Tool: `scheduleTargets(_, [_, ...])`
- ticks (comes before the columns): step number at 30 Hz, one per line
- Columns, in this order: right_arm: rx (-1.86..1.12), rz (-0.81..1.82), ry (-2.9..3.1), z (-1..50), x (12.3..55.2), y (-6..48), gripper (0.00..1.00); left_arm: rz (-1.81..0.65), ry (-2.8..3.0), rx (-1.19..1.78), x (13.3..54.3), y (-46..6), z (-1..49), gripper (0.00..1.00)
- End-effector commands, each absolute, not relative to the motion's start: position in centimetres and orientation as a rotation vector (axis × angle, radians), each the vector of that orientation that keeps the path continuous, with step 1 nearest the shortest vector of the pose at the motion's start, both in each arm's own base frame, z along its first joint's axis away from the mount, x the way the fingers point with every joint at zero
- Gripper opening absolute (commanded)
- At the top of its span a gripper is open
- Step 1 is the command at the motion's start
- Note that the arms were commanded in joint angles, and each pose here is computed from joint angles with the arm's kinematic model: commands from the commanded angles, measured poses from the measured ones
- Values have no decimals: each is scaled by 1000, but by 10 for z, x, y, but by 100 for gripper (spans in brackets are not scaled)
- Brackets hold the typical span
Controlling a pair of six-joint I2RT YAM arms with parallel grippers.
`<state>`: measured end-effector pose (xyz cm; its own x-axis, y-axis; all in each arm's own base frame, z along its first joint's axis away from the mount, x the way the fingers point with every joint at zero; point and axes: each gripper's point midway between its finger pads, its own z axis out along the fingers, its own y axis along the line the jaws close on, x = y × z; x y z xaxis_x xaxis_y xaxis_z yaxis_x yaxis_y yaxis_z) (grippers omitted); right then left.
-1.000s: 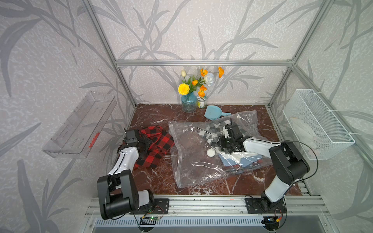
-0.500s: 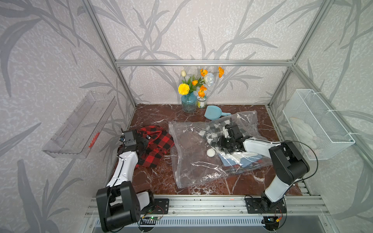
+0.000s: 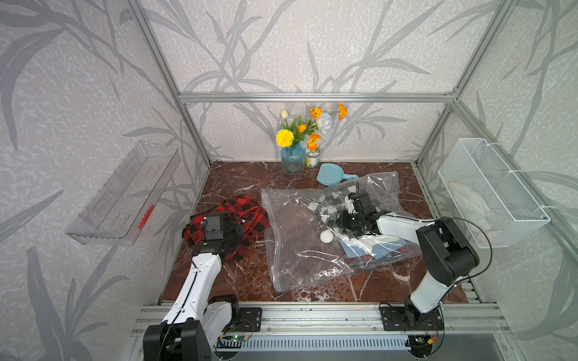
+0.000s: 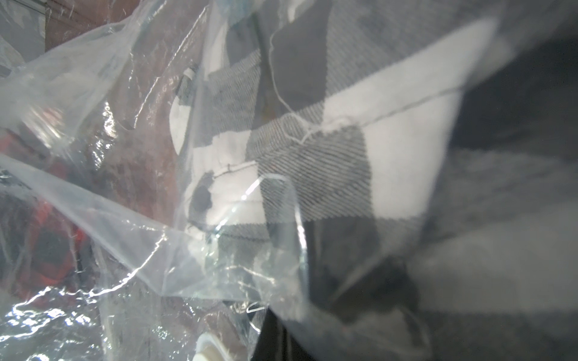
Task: Take the shirt out of the vacuum bag
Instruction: Place the shirt at the center of the board.
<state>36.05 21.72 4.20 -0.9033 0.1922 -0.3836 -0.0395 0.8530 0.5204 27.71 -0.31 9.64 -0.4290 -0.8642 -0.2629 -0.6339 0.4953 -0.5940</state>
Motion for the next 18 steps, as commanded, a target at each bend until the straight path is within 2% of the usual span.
scheduleTargets(1, [138,611,2825,-7,320,197,0,-570,2248,-1268,264,-13,77,0])
scheduleTargets(6, [159,649,2811,-1,325,201,0,-555,2306,-1256,253,-16,62,2])
scheduleTargets(8, [161,662,2804,1,326,203,0,-549,2332,-1252,247,-17,58,12])
scheduleTargets(9, [159,667,2803,2,326,204,0,-543,2340,-1249,245,-17,59,24])
scheduleTargets(10, [155,669,2799,3,326,204,0,-539,2335,-1231,245,-16,64,41])
scheduleTargets(11, [154,666,2797,4,326,203,0,-527,2330,-1222,243,-15,68,54])
scheduleTargets(13, [147,662,2789,8,326,202,2,-467,2305,-1210,237,-6,84,73])
scheduleTargets(15, [135,659,2783,12,326,202,4,-400,2266,-1205,229,4,100,97])
scheduleTargets(16, [127,658,2779,14,326,202,5,-359,2255,-1203,224,10,110,100])
scheduleTargets(18, [123,656,2777,16,326,201,6,-294,2247,-1203,217,22,124,100])
